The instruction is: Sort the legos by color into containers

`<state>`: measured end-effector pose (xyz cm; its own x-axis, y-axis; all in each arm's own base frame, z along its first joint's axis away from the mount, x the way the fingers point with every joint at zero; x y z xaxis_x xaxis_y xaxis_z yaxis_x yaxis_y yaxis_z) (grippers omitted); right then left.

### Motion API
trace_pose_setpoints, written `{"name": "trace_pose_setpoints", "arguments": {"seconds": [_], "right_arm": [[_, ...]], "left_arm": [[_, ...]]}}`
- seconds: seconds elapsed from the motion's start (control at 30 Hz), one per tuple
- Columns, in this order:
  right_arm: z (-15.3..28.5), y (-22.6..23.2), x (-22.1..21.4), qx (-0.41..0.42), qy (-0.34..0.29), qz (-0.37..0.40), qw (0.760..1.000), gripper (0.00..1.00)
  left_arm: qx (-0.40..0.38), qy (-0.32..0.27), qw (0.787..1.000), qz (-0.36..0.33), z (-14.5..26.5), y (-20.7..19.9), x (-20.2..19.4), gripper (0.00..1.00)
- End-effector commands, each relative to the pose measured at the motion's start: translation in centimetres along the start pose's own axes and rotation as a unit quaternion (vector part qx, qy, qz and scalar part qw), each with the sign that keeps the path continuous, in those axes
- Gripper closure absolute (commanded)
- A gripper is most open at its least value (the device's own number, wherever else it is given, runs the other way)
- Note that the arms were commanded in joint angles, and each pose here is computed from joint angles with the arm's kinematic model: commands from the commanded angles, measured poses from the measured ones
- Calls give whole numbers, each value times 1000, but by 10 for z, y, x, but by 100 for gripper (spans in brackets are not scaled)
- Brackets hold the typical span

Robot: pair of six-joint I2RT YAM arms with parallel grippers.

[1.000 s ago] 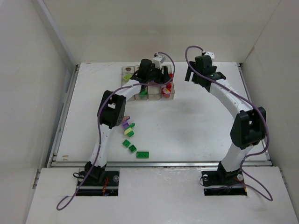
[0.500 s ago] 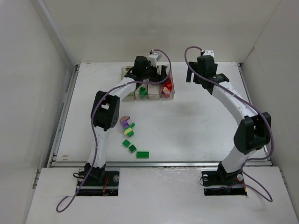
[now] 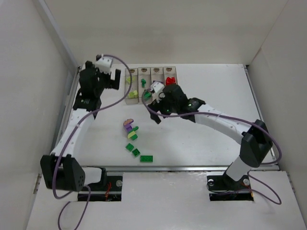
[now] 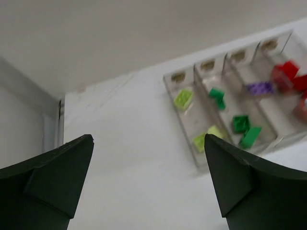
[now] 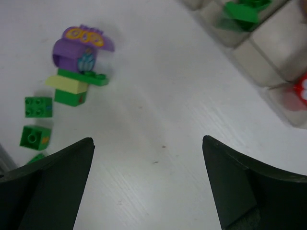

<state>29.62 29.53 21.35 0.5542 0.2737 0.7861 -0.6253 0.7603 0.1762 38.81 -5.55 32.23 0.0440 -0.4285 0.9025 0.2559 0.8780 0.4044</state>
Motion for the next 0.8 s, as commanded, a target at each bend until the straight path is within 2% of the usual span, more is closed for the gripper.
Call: {"name": "trace_pose_setpoints", "arguments": {"seconds": [0.0,0.03,0.1,0.13,0.23,0.3,0.47,0.63,0.77], "right_arm": [[-18,40,-9,85,35,35,995,0],[-20,46,-15,89,46,39,994,0],[-20,67,-34,117,74,66,988,0],[-20,71,-46,121,99,84,984,0],[-12,92,-82,145,153,117,971,2],[-5,105,-93,151,164,150,963,2],[-6,135,-151,134,237,230,934,4],[-14,146,-165,123,216,170,954,6],[-30,142,-176,85,221,170,957,7]], "left_arm": [[-17,87,995,-37,33,-19,-63,0],[-34,110,992,-41,43,-31,-86,0],[-32,106,993,-42,62,-36,-91,0],[-33,125,991,-34,70,-43,-109,0],[8,128,992,-15,84,-39,-118,0],[20,133,991,-2,85,-42,-128,0],[51,130,990,27,87,-38,-137,0],[78,142,986,41,93,-28,-143,0],[78,143,986,47,93,-31,-148,0]]}}
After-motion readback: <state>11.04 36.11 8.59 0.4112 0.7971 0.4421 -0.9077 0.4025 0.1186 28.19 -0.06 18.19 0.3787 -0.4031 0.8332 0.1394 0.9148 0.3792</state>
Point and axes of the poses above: each gripper's point midway between its finger pads, its own z axis back along the fingers, its own y axis along the line the jaws close on, x = y × z, the point moved 5 cm from there along z, back along the fingers, and after that the axes turned 13 degrees about -z, right-handed, at the moved point
